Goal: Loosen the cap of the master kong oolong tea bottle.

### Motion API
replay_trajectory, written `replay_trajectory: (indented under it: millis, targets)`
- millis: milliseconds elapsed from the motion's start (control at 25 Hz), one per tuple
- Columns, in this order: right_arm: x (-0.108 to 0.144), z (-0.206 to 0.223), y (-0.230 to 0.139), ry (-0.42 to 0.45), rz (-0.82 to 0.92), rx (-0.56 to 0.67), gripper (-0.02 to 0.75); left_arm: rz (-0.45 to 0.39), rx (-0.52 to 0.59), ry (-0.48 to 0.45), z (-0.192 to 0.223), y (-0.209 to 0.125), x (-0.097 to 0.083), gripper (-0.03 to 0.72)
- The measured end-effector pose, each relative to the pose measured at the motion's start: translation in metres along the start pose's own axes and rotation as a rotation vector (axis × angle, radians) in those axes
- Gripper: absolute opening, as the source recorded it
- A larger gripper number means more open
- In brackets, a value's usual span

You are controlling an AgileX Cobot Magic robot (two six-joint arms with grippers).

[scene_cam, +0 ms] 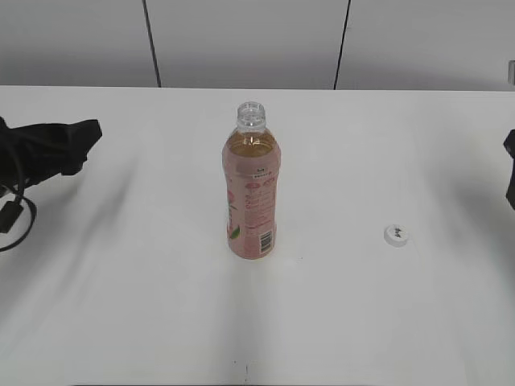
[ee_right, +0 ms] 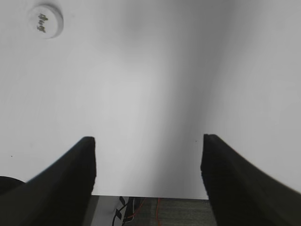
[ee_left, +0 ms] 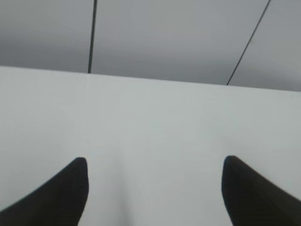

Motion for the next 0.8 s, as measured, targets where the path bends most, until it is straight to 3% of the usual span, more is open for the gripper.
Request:
replay_trajectory:
  millis: [120, 240, 400, 600, 800]
  targets:
    - [-0.005, -0.001, -0.004, 0.006, 0.021, 0.015, 0.526, -0.042, 0.054, 0.051, -0.006, 0.002, 0.021, 0.531]
    - [-0.005, -0.002, -0.006, 0.015, 0.027, 0.021, 0.526, -0.044, 0.084, 0.085, -0.013, 0.008, 0.029, 0.531]
    - [0.0, 0.004, -0.013, 0.038, 0.038, 0.032, 0.526, -0.054, 0.142, 0.222, -0.032, 0.02, 0.032, 0.531]
    - [0.007, 0.005, -0.03, 0.038, 0.04, 0.027, 0.526, -0.113, 0.078, 0.263, -0.06, 0.047, 0.014, 0.531]
    - [0.017, -0.015, -0.046, 0.014, 0.04, -0.053, 0.526, -0.21, 0.001, 0.303, -0.091, 0.066, -0.003, 0.531]
Point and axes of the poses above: a point on each arm's last joint axis where the gripper is mounted, z pointing out along that axis toward the gripper, x along the wrist's bending axis when the last joint is at zero, y = z × x, the point moved 1 cm from there along z, pointing out along that axis toward the gripper, and after that the axes turned 14 degrees about -z, right-handed, at the moved point
